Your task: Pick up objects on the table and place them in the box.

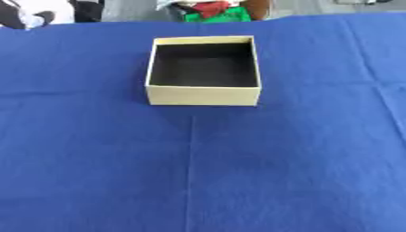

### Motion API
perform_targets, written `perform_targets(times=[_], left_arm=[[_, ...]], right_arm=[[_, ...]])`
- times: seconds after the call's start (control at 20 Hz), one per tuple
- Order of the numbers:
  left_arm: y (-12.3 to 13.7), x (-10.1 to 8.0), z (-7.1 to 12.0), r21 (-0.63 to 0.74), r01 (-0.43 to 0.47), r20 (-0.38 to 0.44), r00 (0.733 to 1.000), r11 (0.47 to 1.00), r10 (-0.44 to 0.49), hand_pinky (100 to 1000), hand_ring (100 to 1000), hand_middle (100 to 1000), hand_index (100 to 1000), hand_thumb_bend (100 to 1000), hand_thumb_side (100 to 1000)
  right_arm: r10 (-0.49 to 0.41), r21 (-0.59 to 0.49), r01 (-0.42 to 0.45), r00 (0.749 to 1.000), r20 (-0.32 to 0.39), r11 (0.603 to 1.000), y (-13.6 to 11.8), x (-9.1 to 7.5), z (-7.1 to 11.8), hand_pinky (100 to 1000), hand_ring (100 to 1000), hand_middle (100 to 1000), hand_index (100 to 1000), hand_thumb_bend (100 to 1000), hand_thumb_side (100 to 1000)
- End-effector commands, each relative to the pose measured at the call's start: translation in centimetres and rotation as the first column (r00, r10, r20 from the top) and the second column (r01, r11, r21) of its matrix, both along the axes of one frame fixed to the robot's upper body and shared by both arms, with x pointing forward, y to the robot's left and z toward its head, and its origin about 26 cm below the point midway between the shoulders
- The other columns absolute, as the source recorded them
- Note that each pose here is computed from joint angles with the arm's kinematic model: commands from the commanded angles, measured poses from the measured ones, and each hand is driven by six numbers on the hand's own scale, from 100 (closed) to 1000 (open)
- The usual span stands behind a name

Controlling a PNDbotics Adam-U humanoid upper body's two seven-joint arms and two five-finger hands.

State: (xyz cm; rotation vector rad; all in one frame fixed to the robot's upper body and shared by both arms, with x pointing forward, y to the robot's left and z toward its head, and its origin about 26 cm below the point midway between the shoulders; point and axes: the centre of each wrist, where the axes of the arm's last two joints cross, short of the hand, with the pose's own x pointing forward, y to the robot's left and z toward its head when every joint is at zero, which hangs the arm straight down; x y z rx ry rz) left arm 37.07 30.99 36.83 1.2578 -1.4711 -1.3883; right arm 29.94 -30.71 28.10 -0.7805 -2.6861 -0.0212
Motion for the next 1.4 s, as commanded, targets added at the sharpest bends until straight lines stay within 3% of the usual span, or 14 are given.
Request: perform_targets(times=[0.05, 0.3, 0.7, 1.2, 1.4], left_arm=[[-2.4, 1.0, 0.8, -0.010, 0.072, 0.026, 0.997, 0.997, -0.072, 340, 423, 477, 502, 349, 100], [-6.8, 3.3, 0.5, -0.056, 0.179, 0.046, 0.983, 0.982, -0.176, 348, 425, 475, 500, 357, 100], [-12.0, 6.8, -1.2, -0.101, 0.244, 0.075, 0.969, 0.965, -0.237, 352, 427, 474, 497, 350, 100], [-14.8, 8.9, -3.9, -0.085, 0.279, 0.079, 0.959, 0.957, -0.273, 375, 446, 491, 509, 342, 100], [-14.6, 9.5, -5.0, -0.068, 0.251, 0.051, 0.967, 0.966, -0.248, 439, 482, 531, 548, 383, 100]], right_arm=[[0.010, -0.025, -0.009, 1.000, 0.027, 1.000, 0.1, -0.4, 1.1, 759, 731, 782, 875, 241, 1000], [0.028, -0.016, -0.027, 0.999, 0.032, 0.999, 0.4, -0.3, 1.2, 759, 731, 782, 875, 240, 1000], [0.062, -0.003, -0.062, 0.997, 0.052, 0.998, 1.0, -0.1, 1.8, 758, 731, 781, 875, 239, 1000], [0.095, 0.016, -0.096, 0.993, 0.067, 0.995, 1.6, 0.0, 2.2, 757, 731, 779, 874, 239, 1000], [0.098, 0.022, -0.099, 0.993, 0.069, 0.995, 1.7, 0.0, 2.2, 757, 731, 778, 874, 239, 1000]])
